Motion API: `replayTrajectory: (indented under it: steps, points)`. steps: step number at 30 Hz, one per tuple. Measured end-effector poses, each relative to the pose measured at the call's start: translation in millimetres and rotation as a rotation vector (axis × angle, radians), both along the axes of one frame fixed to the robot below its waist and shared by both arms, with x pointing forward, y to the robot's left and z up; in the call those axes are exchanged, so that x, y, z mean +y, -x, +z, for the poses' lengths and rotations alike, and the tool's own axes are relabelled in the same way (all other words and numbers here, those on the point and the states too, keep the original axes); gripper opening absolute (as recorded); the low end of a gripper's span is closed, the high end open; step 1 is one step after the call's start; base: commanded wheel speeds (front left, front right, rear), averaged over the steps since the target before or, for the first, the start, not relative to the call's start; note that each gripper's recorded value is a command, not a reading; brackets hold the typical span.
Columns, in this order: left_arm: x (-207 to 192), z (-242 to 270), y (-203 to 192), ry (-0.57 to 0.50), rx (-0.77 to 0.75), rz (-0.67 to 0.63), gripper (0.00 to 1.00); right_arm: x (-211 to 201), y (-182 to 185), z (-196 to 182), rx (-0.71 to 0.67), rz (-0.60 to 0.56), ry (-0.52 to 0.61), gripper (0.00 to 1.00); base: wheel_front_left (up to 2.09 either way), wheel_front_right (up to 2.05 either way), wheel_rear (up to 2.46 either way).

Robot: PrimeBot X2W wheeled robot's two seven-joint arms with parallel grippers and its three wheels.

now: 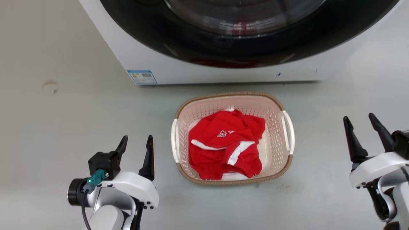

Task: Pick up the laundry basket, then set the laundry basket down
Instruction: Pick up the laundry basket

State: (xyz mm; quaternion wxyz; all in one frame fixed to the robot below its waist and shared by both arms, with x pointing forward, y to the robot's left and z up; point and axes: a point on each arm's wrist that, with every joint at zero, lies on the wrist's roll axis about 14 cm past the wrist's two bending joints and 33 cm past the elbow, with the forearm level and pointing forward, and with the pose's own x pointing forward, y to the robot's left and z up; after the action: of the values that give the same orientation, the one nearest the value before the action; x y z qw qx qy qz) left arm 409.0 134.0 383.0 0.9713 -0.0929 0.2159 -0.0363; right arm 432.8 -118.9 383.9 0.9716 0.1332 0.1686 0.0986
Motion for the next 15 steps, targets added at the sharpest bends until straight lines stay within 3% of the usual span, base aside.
replayTrajectory:
  steps: [15]
  points:
    - [-17.4,-86.6,-37.3,0.049,0.125,-0.028,1.00,7.1,-22.7,-89.8,0.142,0.022,-0.035,1.00,0.00,0.00,0.00]
